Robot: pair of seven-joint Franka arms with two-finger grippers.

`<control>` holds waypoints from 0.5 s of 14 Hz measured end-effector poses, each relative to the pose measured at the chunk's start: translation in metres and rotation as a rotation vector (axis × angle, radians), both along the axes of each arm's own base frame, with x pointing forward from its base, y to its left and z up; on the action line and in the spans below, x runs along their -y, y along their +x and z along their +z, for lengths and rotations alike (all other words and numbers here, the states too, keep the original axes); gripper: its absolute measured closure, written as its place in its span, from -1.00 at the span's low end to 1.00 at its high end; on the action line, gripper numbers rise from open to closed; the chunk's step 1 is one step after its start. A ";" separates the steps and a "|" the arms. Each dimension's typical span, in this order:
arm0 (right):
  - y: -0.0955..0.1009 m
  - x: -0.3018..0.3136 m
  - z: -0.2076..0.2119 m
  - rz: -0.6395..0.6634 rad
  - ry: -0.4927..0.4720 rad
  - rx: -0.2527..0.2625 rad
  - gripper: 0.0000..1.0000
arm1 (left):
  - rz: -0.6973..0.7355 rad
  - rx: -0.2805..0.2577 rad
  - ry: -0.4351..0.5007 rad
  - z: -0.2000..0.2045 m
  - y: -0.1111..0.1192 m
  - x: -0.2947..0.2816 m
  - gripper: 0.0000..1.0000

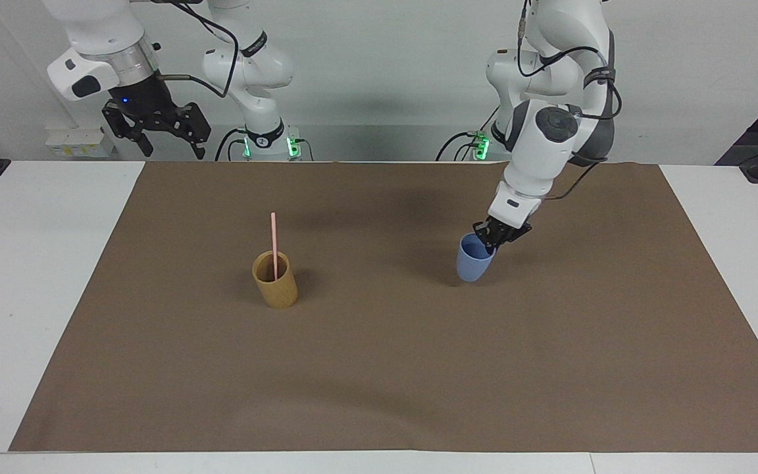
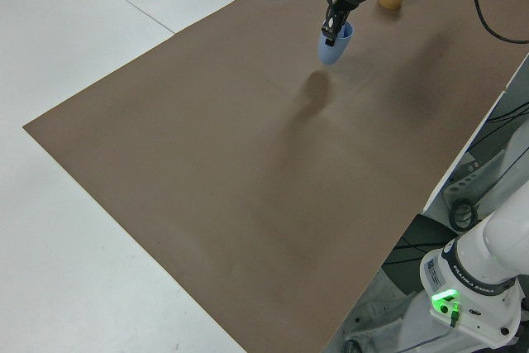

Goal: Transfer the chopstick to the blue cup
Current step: 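Slide the blue cup toward the tan cup while the right gripper reaches out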

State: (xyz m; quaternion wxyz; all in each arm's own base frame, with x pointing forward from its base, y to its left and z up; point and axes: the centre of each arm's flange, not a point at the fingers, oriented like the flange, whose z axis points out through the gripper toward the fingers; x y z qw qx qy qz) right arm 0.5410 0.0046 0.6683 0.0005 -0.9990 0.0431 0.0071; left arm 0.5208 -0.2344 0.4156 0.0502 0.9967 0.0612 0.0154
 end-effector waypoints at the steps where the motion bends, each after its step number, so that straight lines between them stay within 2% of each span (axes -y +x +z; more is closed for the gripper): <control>1: 0.002 0.000 -0.001 0.001 0.000 0.018 -1.00 | 0.001 -0.001 -0.002 0.000 -0.001 0.003 0.89; 4: 0.005 -0.010 -0.018 0.017 0.000 0.061 -1.00 | 0.004 -0.012 0.000 -0.007 0.000 0.004 0.89; 7: 0.006 -0.022 -0.036 0.039 0.002 0.072 -1.00 | 0.001 -0.010 -0.010 -0.007 0.005 0.020 0.89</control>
